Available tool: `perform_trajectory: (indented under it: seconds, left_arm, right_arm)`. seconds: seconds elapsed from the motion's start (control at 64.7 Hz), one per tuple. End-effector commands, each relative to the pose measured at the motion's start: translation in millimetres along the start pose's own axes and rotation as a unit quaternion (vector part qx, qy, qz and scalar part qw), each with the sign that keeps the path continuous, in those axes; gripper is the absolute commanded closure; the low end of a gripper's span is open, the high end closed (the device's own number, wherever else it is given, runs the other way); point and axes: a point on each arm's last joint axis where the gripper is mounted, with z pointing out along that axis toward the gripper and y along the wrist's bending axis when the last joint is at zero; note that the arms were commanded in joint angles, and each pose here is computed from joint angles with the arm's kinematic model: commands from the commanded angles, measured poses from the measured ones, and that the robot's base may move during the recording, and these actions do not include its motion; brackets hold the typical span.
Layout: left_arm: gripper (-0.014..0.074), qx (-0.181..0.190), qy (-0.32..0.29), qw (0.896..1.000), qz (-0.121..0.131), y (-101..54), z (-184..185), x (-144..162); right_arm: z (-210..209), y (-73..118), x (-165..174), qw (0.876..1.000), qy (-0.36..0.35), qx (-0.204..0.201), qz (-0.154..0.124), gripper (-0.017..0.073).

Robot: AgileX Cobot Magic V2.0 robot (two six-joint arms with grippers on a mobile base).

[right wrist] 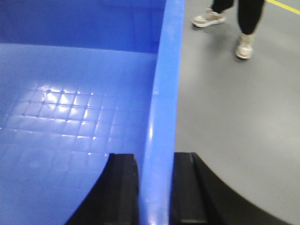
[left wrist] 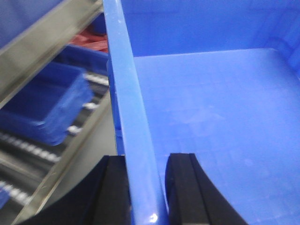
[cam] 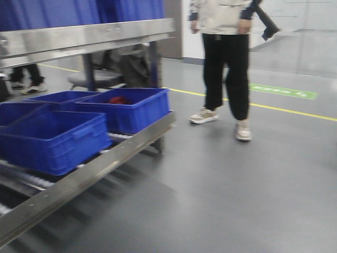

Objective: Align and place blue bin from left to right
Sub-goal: 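Drive up to the second rack and face its upper shelf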

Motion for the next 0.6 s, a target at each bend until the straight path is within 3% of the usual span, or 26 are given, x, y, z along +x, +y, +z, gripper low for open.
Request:
perform_trajectory:
  seconds: [0.0, 0.587]
  left_arm:
    - [0.0610, 0.017, -0.064, 0.998, 0.007, -4.8, -17.8, -13.2]
    - [0.0610, 0.017, -0.064, 0.998, 0.007, -4.8, -17.8, -13.2]
  right_arm:
    - [-18.8, 1.1, -18.4, 0.995, -0.095, -0.017, -0.019, 0.0629]
    - [-18.8, 1.1, -18.4, 0.995, -0.095, -0.017, -0.019, 0.0629]
